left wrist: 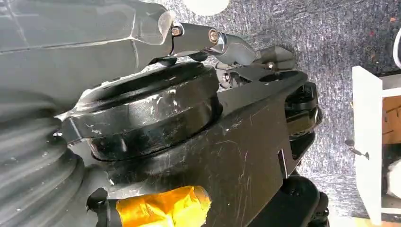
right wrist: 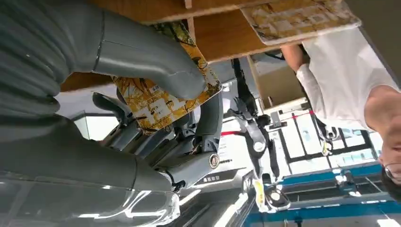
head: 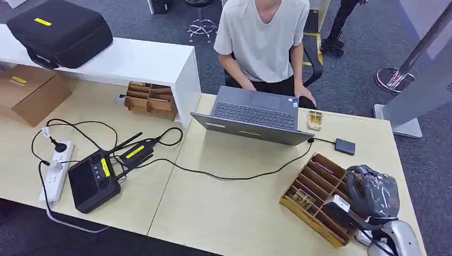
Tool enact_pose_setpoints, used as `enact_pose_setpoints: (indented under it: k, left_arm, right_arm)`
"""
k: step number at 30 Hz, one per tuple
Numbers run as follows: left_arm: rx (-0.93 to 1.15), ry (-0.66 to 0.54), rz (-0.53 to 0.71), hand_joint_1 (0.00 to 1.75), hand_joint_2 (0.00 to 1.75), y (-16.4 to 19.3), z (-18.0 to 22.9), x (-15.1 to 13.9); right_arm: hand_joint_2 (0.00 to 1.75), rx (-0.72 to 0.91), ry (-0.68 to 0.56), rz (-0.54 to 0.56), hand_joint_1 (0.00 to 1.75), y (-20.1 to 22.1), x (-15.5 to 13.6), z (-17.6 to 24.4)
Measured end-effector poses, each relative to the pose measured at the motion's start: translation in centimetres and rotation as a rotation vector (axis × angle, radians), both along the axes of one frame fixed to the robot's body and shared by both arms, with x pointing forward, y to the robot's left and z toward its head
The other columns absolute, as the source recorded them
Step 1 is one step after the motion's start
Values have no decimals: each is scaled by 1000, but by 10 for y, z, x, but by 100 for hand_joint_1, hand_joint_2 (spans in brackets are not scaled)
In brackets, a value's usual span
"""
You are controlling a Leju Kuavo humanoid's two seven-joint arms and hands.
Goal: Pass the card to the sensor for recognition and then transmit it.
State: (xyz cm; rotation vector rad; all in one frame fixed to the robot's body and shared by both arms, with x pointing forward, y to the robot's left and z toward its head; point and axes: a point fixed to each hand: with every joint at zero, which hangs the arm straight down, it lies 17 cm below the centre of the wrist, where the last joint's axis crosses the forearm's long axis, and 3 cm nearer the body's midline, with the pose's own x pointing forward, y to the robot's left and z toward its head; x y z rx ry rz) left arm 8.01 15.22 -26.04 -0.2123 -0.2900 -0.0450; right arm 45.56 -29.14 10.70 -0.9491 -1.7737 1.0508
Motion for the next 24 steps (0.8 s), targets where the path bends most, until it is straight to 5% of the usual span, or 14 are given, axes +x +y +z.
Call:
enact_pose_setpoints:
  k: [9,19,24]
  left_arm:
    - [-1,5,-15,0,175,-2,0,-1]
    - [1,6,-51,0,175,-1,0,-2]
    - [0,6,-53,0,175,-1,0,-2]
  right_arm:
    - [175,21,-112,23,175,15,27,61]
    - [175,61,-322,59,175,44,92,226]
    - [175,66,-365,78,175,54,95,251]
